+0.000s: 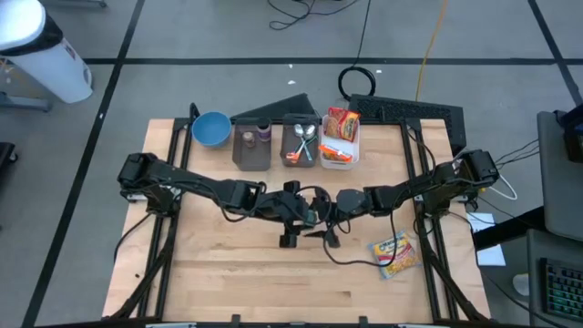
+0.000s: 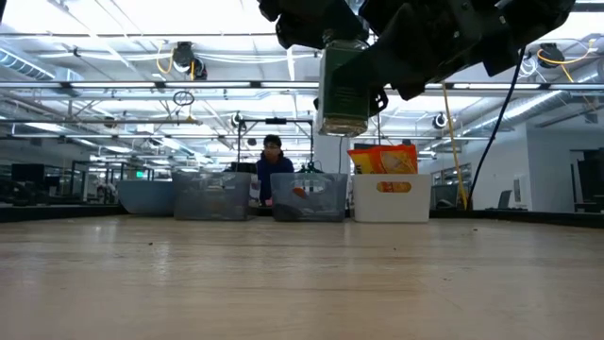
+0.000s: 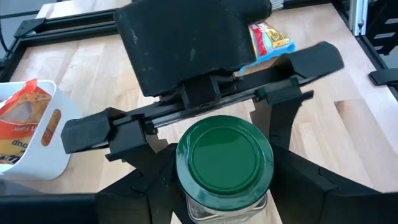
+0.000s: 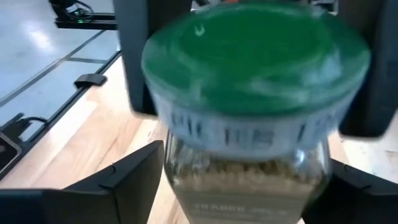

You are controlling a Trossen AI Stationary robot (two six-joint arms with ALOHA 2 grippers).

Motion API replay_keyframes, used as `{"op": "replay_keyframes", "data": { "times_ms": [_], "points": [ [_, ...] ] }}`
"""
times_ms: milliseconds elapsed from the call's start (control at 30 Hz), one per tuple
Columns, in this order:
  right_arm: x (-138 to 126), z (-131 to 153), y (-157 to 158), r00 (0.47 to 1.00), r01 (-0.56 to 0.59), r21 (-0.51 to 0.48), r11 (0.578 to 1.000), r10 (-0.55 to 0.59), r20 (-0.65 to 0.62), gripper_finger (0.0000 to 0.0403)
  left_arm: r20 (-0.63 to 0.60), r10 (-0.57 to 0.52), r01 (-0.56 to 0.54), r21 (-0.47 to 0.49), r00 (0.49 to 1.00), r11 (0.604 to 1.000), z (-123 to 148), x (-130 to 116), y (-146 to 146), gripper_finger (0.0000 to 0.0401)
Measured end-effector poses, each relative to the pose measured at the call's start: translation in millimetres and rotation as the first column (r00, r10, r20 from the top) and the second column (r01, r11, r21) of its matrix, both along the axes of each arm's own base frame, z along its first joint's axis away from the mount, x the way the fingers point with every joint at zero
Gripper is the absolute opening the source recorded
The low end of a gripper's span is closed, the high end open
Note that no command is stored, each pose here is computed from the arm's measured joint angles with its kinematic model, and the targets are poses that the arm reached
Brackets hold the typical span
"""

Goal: Pick & Place Food Item
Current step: Put the green spice bottle into the left black bin

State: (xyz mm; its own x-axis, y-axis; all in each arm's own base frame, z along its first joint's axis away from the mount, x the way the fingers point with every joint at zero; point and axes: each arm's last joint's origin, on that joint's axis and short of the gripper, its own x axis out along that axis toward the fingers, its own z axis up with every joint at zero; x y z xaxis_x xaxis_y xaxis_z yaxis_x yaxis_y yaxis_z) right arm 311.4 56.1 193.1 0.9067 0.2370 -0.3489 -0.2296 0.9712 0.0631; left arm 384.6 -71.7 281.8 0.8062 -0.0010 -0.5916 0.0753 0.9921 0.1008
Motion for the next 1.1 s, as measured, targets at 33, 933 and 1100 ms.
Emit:
{"op": "replay_keyframes", "data": {
  "times_ms": [33,933,1100],
  "points": [
    [0,0,0,1.000,-0.011,0.004,1.000,0.011,-0.006,0.0306,0.002,-0.001,0.001,-0.001,1.000,1.000,1,-1,0,0.0214],
    [-32,28,-13,0.994,0.112,-0.104,0.988,-0.112,0.006,0.0320,-0.035,0.052,-0.052,0.004,0.998,0.999,29,-26,30,0.0214],
    [-56,29,-19,0.980,0.199,-0.097,0.975,-0.195,0.050,0.0320,-0.062,0.076,-0.075,0.013,0.995,0.997,32,-32,40,0.0214]
  ]
}}
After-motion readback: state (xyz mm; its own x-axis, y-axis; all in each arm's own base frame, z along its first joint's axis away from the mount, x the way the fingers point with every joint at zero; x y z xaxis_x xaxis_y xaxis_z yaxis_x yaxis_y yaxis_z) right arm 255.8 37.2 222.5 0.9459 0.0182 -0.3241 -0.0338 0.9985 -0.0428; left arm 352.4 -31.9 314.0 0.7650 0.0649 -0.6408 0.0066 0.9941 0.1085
